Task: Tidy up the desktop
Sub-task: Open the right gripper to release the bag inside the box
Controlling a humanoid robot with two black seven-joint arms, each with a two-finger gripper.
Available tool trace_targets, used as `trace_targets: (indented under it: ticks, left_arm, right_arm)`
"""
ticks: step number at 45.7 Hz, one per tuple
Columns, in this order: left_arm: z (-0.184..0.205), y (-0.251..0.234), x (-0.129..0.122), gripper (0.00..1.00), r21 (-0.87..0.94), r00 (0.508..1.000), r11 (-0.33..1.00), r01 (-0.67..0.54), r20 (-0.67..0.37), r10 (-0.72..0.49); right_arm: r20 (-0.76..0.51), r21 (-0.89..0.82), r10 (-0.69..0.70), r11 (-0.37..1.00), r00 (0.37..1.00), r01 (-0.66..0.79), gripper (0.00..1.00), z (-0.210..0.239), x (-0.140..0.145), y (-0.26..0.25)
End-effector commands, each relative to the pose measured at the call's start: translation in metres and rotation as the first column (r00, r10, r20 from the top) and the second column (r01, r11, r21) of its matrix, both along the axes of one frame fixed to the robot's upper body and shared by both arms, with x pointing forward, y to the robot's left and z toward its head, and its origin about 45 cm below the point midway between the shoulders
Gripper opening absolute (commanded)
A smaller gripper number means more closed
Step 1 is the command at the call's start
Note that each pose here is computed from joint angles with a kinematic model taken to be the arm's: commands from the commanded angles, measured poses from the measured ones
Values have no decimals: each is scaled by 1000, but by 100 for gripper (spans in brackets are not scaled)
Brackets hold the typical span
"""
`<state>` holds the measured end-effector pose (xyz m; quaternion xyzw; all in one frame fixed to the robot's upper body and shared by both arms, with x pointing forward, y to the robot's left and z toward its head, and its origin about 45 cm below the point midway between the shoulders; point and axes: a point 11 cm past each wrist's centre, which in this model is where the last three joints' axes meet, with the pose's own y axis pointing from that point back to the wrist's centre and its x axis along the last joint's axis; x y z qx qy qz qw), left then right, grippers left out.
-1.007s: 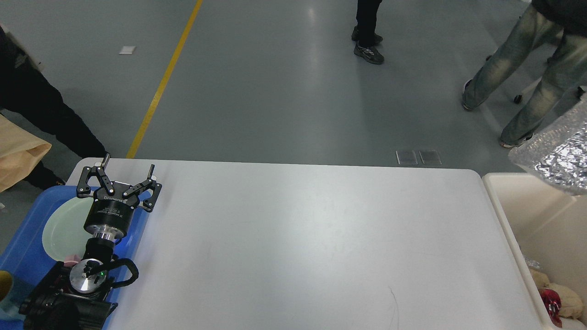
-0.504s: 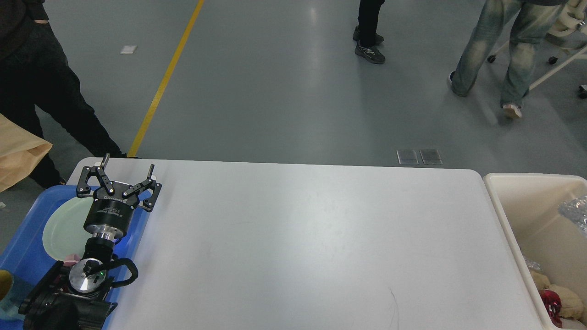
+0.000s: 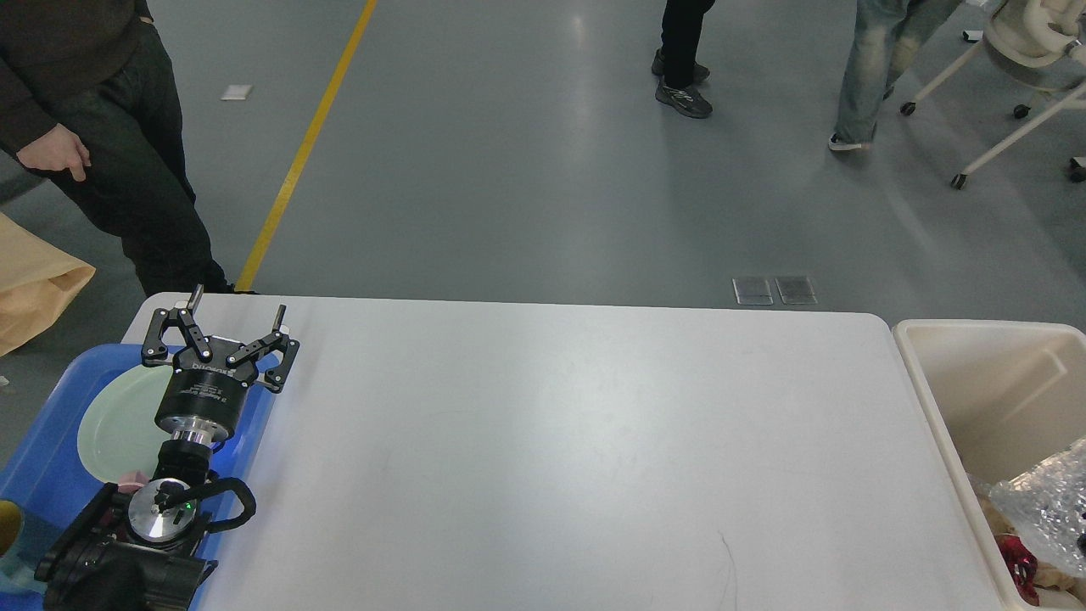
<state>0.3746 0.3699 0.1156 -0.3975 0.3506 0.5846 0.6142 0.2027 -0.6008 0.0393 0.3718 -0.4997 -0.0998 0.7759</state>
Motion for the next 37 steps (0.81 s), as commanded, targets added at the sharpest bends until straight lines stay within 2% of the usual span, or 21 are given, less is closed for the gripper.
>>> trace_targets:
  ticks: [1, 7, 20, 21, 24, 25, 27, 37]
  left_arm:
    - [0, 1, 0, 96, 1, 1000, 1000, -1, -2, 1]
    - [0, 1, 0, 96, 1, 1000, 1000, -1, -2, 1]
    - [0, 0, 0, 96, 0, 1000, 1000, 0, 1, 0]
    - [0, 0, 0, 96, 0, 1000, 1000, 0, 0, 0]
    - [0, 0, 0, 96, 0, 1000, 1000, 0, -1, 0]
    - [0, 0, 0, 96, 0, 1000, 1000, 0, 1, 0]
    - [0, 0, 0, 96, 0, 1000, 1000, 0, 1, 0]
    - [0, 0, 0, 96, 0, 1000, 1000, 0, 1, 0]
  right_arm:
    - [-13, 7, 13, 1000, 1000, -13, 0, -16, -7, 14]
    - [-26, 23, 12, 1000, 1000, -12, 0, -25, -13, 22]
    - [-11, 50, 24, 998, 1000, -24, 0, -33, -4, 38]
    - [-6, 50, 27, 998, 1000, -26, 11, -33, -2, 40]
    - [33, 23, 33, 999, 999, -34, 66, -28, 8, 40]
    - [49, 8, 35, 999, 998, -36, 81, -26, 11, 39]
    - [74, -17, 37, 999, 997, -36, 99, -22, 15, 38]
    - [87, -20, 31, 999, 996, -30, 100, -20, 17, 37]
